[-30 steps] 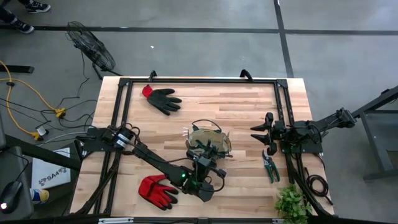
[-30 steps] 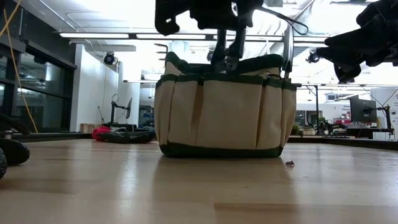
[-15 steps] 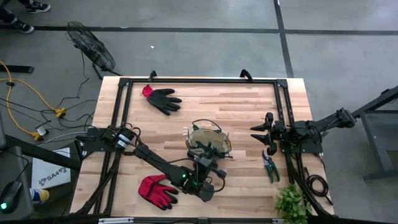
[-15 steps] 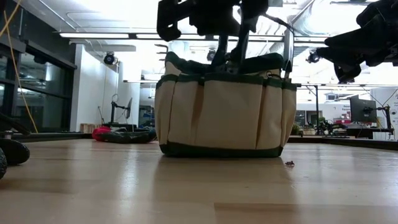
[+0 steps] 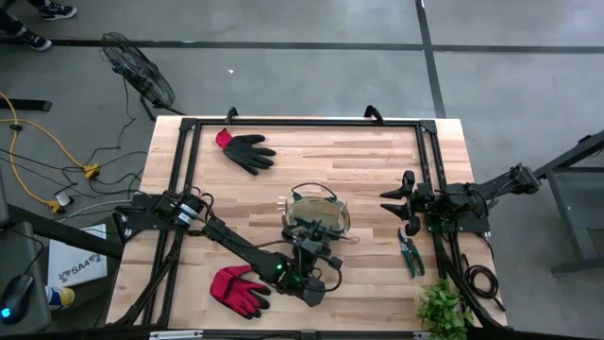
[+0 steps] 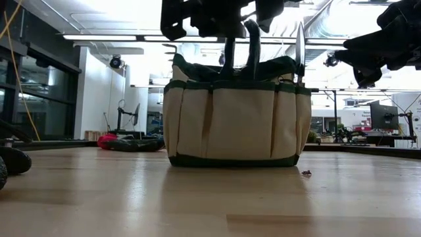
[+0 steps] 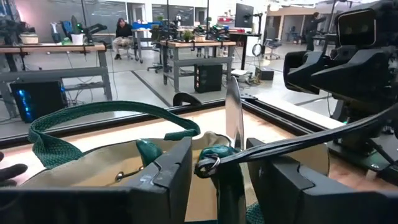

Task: Pick & Place Garden tools in Gardening bag
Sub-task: Put the green shear scissors into the gardening bag

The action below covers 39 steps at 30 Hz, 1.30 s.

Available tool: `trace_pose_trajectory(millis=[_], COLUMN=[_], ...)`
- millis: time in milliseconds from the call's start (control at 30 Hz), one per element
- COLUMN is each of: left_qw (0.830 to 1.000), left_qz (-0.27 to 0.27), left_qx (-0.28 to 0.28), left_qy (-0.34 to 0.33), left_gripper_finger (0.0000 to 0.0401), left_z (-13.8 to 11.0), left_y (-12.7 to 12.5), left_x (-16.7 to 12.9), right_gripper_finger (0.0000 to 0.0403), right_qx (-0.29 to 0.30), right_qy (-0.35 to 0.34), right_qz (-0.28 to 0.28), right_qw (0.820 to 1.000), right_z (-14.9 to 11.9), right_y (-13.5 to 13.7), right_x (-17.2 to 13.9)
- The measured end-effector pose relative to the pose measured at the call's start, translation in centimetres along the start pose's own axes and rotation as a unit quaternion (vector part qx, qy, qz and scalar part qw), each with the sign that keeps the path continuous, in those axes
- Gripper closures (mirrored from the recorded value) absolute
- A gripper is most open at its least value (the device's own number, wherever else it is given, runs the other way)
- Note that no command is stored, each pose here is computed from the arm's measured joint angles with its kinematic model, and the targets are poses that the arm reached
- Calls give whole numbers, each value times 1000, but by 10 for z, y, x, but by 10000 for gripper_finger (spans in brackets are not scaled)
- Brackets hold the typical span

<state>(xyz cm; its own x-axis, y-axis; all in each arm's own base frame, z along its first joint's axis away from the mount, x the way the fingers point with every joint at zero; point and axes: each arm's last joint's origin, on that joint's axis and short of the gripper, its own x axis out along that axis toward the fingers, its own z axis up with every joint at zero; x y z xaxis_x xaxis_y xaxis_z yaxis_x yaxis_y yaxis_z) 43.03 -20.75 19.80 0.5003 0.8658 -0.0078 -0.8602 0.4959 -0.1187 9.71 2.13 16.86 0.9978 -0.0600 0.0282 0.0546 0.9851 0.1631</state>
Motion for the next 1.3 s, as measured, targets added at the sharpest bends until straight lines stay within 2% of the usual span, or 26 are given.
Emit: trace_pose_trajectory(millis=[167,367,533,633,833,1300], left_qw=[1000,999,998,998,998,997], left_qz=[-8,-24,-32,-36,-49,-61], left_qx=[-8,-35,-50,-37,-27,-43], left_qy=[5,15,20,21,25,30], left_gripper_finger=[219,156,107,90,81,81], left_z=[0,3,16,25,44,57], left_y=[-1,-4,-3,-2,0,2], left_x=[0,0,-1,-1,-1,-1], right_gripper_finger=[266,266,266,266,266,266], right_qx=[0,0,0,0,0,0], right_qy=[0,0,0,0,0,0], right_qz=[0,0,0,0,0,0], right_qw=[1000,1000,1000,1000,1000,1000], right_z=[0,0,0,0,0,0], right_y=[0,0,0,0,0,0], right_x=[0,0,0,0,0,0])
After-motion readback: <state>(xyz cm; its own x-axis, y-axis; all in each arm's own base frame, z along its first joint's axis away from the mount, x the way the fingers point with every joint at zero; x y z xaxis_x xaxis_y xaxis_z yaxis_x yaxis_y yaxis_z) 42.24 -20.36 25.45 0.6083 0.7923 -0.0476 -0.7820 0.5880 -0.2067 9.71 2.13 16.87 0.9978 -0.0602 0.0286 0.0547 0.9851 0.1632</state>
